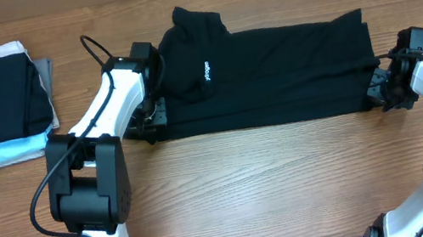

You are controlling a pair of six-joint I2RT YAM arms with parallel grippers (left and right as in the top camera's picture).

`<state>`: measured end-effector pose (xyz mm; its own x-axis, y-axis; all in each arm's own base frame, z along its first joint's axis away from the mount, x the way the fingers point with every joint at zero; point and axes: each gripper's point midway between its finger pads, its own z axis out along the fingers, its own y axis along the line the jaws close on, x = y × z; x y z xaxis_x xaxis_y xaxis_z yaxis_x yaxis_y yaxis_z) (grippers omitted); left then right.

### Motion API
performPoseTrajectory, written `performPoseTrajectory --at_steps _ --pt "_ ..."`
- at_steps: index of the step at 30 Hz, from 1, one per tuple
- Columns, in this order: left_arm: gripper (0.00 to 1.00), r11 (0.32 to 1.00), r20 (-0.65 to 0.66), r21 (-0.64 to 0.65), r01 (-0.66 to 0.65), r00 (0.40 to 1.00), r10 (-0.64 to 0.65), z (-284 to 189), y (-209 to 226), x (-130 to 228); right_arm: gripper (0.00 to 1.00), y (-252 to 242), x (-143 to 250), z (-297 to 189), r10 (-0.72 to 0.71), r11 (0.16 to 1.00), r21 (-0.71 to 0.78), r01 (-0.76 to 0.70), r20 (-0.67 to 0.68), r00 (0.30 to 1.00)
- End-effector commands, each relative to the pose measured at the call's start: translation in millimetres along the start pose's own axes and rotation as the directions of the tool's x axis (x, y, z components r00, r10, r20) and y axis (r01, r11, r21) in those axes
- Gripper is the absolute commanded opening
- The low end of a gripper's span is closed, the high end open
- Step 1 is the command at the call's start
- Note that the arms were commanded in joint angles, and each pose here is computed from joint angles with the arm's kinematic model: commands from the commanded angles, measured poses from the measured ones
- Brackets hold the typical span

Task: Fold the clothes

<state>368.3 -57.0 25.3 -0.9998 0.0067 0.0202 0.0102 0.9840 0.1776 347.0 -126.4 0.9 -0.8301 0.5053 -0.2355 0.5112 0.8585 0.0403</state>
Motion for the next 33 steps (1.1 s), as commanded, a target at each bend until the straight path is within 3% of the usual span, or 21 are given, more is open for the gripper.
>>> performPoseTrajectory --at_steps 1,2,5,6,9,12,17,21,23,26,31,33 --pt "0.07 0.999 0.029 -0.039 -0.008 1.0 0.009 -9.3 13.2 -1.2 0.3 -17.6 4.7 4.7 -0.006 0.998 0.069 0.007 -0.012 1.0" --pt "0.07 0.999 0.025 -0.038 -0.009 1.0 0.01 -9.3 13.1 -0.2 0.46 -17.8 6.2 4.7 -0.006 0.998 0.07 0.007 -0.018 1.0" --pt "0.12 0.999 0.015 -0.039 -0.012 1.0 0.013 -9.4 12.7 2.3 0.64 -16.7 7.6 3.2 -0.006 0.998 0.064 0.008 -0.03 1.0" --pt "0.14 0.999 0.013 -0.037 -0.012 1.0 0.013 -9.7 12.5 2.9 0.8 -15.0 6.1 1.6 -0.006 0.998 0.056 0.007 -0.031 1.0" --pt "0.23 0.999 0.02 -0.036 -0.011 1.0 0.011 -14.6 12.8 -0.1 0.94 -9.2 -4.0 -7.2 -0.005 0.999 0.031 0.006 -0.024 1.0" --pt "0.33 1.0 0.048 -0.025 0.011 0.999 -0.01 -35.0 13.3 -11.2 1.0 -3.5 -21.0 -22.4 -0.005 1.0 0.013 0.006 -0.007 1.0" --pt "0.38 0.998 0.137 0.053 0.021 0.99 -0.028 -92.5 7.7 -36.8 1.0 8.5 -49.2 -56.0 -0.005 0.999 -0.032 0.006 0.021 1.0" --pt "0.57 0.985 0.208 0.173 0.001 0.977 -0.037 -137.3 -6.5 -51.0 1.0 27.5 -55.3 -81.7 -0.008 0.991 -0.131 0.007 -0.005 1.0" --pt "0.47 0.967 0.214 0.254 -0.039 0.977 -0.017 -146.4 -20.7 -51.0 0.98 39.7 -48.7 -87.6 -0.009 0.979 -0.203 0.001 -0.042 0.999" --pt "0.07 0.944 0.185 0.322 -0.075 0.983 0.015 -143.5 -37.8 -43.4 0.87 50.1 -37.1 -90.1 -0.012 0.964 -0.265 -0.013 -0.092 0.996" --pt "0.04 0.932 0.144 0.335 -0.137 0.985 0.093 -118.8 -71.6 -26.5 0.49 51.6 -34.3 -89.7 -0.013 0.962 -0.273 -0.015 -0.102 0.995" --pt "0.04 0.93 0.127 0.331 -0.161 0.984 0.125 -104.8 -86.3 -17.9 0.42 52.2 -34.0 -89.8 -0.014 0.961 -0.276 -0.016 -0.104 0.995"
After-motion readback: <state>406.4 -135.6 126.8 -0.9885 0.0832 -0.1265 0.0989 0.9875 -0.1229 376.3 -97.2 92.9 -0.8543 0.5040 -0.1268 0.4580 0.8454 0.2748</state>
